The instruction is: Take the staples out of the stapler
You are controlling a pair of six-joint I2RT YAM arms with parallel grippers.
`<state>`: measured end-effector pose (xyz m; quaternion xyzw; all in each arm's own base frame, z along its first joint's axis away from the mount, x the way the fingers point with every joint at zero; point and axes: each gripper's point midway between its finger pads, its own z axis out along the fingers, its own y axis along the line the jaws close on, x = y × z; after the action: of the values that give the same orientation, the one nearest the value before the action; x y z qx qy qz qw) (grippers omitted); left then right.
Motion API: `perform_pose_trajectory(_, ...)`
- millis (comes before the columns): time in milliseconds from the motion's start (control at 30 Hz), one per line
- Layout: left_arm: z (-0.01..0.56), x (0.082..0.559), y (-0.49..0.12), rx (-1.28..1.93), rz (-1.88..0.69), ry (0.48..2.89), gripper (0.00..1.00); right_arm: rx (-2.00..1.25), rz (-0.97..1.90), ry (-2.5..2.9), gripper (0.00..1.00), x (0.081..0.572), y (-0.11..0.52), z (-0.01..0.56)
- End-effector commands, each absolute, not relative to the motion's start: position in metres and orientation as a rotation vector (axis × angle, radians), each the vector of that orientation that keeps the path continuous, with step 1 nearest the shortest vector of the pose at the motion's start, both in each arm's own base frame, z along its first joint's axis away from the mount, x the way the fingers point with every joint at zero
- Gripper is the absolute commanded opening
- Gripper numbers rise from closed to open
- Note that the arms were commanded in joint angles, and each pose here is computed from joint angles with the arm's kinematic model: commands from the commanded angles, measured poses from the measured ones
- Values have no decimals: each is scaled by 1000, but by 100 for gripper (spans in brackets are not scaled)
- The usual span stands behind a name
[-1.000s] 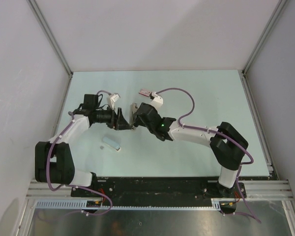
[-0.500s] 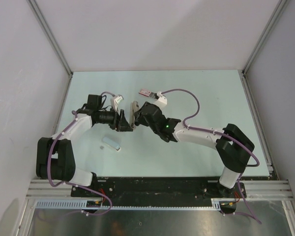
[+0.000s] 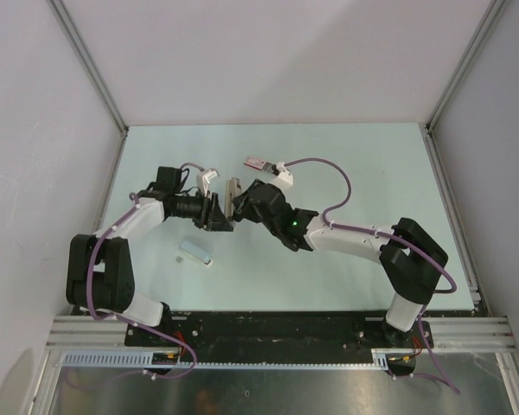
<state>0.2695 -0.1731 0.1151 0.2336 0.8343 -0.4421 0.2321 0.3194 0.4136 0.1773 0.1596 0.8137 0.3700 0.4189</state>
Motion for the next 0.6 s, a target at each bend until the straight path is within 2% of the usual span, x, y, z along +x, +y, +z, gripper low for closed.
perform_pose_trajectory(0,132,278,-179,767,-1218,2165,50,452,1133,1861,0,322,425,248)
perform_pose_trajectory(400,135,282,-180,812,-1166,2145,24,395,1172,1902,0,313,438,238)
perform_pose_trajectory(567,134,280,-177,878,-1063,2118,16,314,1177,1978,0,309,443,219)
